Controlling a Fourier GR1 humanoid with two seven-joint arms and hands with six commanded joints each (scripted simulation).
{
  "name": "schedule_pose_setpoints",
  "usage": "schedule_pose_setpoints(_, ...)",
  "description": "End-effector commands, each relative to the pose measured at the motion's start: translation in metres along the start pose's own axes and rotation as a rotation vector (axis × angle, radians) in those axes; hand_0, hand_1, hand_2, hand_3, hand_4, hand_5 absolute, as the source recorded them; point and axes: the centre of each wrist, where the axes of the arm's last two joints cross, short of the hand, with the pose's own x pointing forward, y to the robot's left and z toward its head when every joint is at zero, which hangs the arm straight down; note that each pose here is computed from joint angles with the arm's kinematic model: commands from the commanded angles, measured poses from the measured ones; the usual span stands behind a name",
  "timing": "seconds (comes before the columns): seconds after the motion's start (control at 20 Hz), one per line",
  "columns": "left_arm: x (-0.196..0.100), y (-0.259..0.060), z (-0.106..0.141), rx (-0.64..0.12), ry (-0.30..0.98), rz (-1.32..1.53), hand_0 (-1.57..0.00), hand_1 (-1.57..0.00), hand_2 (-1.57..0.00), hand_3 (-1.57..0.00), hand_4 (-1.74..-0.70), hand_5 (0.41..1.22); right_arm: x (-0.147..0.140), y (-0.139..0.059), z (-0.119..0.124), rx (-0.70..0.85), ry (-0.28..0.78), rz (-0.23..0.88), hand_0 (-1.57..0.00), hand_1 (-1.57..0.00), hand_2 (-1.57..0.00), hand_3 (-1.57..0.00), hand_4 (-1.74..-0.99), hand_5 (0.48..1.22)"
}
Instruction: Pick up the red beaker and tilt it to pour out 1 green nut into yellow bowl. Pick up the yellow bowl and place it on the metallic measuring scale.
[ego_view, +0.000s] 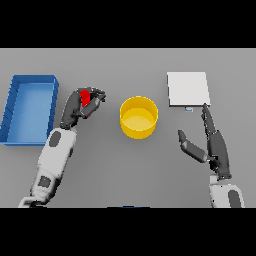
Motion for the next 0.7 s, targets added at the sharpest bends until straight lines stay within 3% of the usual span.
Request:
schedule_pose_setpoints(0.0, -0.001, 0.0, 0.001, 0.003, 0.009, 0.012, -1.33, -1.34, -1.35, -1.27, -1.52, 1.148, -0.002, 0.003, 0.003, 0.003, -0.003, -0.005, 0.0, 0.0, 0.0, 0.0, -1.259, 0.646)
schedule_pose_setpoints(0.05, 0.001, 0.0, -0.001, 0.006, 0.024, 0.01, -1.38, -1.39, -1.4, -1.33, -1.51, 1.162, -0.001, 0.005, 0.002, 0.0, -0.005, -0.002, 0.0, 0.0, 0.0, 0.0, -1.257, 0.645)
schedule_pose_setpoints(0.2, 0.005, -0.003, -0.002, 0.044, 0.008, 0.047, -1.47, -1.48, -1.48, -1.45, -1.62, 1.14, 0.0, 0.005, 0.002, -0.008, 0.001, -0.017, 0.0, 0.0, 0.0, 0.0, -1.26, 0.643)
schedule_pose_setpoints(0.45, 0.027, 0.003, -0.006, 0.096, -0.07, 0.063, -1.54, -1.54, -1.54, -1.53, -1.7, 1.114, -0.001, 0.009, 0.006, -0.004, -0.016, 0.014, 0.0, 0.0, 0.0, 0.0, -1.259, 0.649)
schedule_pose_setpoints(0.65, 0.06, 0.006, -0.009, 0.02, -0.126, -0.08, -1.56, -1.56, -1.56, -1.55, -1.72, 1.117, 0.001, 0.004, -0.001, 0.0, -0.022, 0.027, 0.0, 0.0, 0.0, 0.0, -1.261, 0.661)
